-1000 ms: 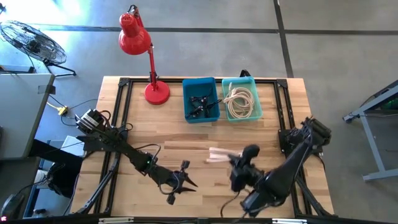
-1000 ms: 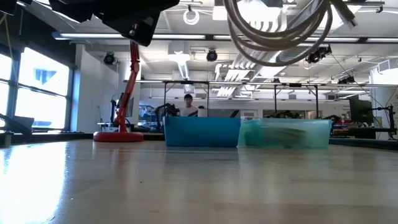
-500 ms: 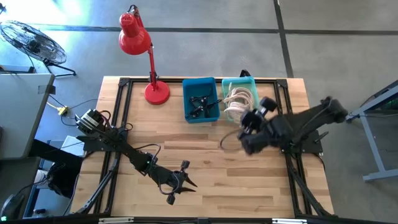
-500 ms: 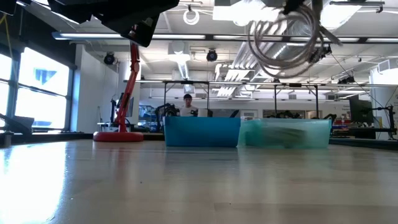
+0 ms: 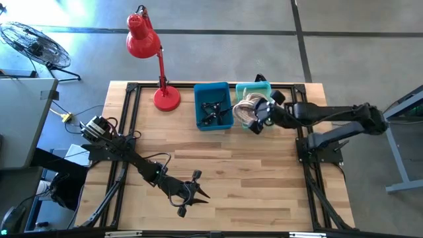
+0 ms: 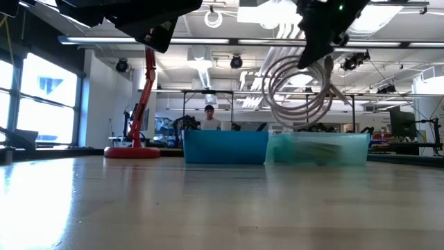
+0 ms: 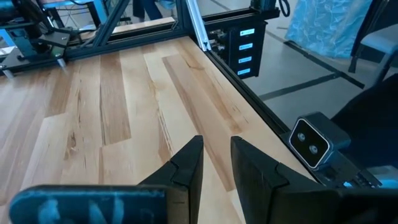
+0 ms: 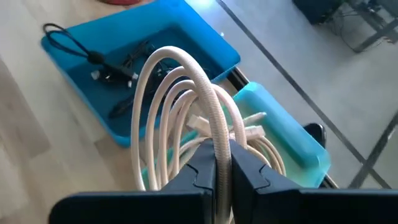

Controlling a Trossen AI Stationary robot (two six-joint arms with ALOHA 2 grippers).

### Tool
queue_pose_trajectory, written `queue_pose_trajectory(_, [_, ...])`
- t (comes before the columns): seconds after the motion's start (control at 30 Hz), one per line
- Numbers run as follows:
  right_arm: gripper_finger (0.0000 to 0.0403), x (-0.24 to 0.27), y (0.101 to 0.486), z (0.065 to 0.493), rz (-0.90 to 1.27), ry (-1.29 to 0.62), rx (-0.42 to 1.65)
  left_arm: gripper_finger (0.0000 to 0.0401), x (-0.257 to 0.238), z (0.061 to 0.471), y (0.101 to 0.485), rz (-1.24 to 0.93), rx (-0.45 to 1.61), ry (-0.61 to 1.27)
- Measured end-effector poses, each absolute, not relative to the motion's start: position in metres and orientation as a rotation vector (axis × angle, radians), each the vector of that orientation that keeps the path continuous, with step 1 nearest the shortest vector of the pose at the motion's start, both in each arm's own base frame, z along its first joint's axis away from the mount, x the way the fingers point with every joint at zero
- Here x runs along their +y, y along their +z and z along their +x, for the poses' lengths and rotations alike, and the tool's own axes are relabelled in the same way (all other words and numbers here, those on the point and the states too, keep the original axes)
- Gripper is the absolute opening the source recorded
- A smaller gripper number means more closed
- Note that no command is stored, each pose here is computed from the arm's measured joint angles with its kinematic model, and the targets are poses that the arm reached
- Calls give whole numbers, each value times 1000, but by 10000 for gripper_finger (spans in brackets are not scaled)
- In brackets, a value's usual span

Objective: Pick & Place USB Port
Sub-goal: Put the brown HDMI cable into the green bin

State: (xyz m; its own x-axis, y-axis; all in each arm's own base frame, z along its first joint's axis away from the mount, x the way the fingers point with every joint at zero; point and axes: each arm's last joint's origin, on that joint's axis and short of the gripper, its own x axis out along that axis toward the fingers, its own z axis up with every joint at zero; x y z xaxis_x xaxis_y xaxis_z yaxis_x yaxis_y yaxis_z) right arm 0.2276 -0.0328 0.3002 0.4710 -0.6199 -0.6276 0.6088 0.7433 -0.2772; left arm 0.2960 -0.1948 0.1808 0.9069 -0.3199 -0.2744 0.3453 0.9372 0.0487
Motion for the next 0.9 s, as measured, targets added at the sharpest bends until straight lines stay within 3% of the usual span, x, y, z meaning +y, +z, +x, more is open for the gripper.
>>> queue_pose_trajectory(0.33, [9,-77,252,214,47,-817,869,81,-195,296,181,97,267,-343])
queue_pose_trajectory(0.67, [10,-107,215,200,184,-808,812,81,-195,296,181,97,266,-340])
queue_pose_trajectory(0.9, [68,-111,206,197,228,-791,801,81,-195,296,181,97,266,-341])
